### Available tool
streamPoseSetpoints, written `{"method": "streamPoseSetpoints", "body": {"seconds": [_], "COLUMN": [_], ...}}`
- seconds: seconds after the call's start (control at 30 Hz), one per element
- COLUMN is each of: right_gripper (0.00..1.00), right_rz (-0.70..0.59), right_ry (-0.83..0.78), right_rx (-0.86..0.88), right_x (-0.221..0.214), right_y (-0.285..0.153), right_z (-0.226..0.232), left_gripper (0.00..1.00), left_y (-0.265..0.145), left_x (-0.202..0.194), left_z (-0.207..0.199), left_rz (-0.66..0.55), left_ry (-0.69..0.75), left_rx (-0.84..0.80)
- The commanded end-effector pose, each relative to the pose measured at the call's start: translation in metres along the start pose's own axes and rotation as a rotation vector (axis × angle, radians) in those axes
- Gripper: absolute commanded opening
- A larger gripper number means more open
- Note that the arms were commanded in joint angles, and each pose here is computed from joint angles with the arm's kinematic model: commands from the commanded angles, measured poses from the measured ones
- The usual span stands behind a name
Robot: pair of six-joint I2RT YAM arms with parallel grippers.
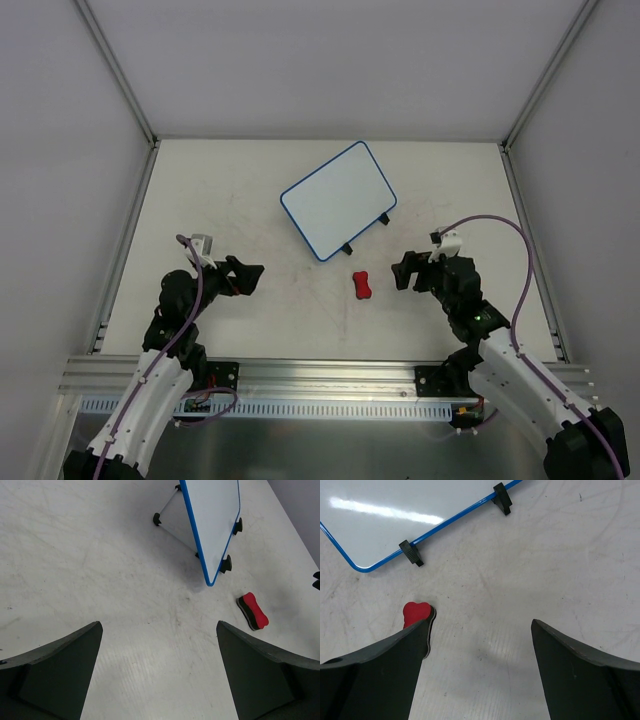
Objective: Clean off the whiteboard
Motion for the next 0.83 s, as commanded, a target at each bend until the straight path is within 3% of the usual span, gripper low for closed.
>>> {"method": "streamPoseSetpoints", "body": {"seconds": [0.0, 0.8], "right_gripper": [0.88, 0.88], "right_rz": [-0.090, -0.116], "right_ry": [0.006, -0.004], "right_rx": [-0.031, -0.031], "right_x": [0.0203, 0.0239], "right_y": [-0.0010, -0.0049], "right_z": [-0.0048, -0.0058], "left_gripper": [0.99, 0.99], "left_y": [0.0016, 0.0017], "left_x": [0.0079, 0.0056], "left_z": [-0.0030, 0.0005], "left_rz": [-0.021, -0.012], "left_ry": [0.019, 0.010], "left_rx": [-0.006, 0.016]}}
Point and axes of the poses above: each gripper's point midway between its finger pads, its own y axis out along the fingers, its own z axis along the line the jaws close on, x = y × z, the point moved 3 cm from there along -y, back along the fingers, and after that the axes turned 14 degrees about -y, right-handed, at the moved point
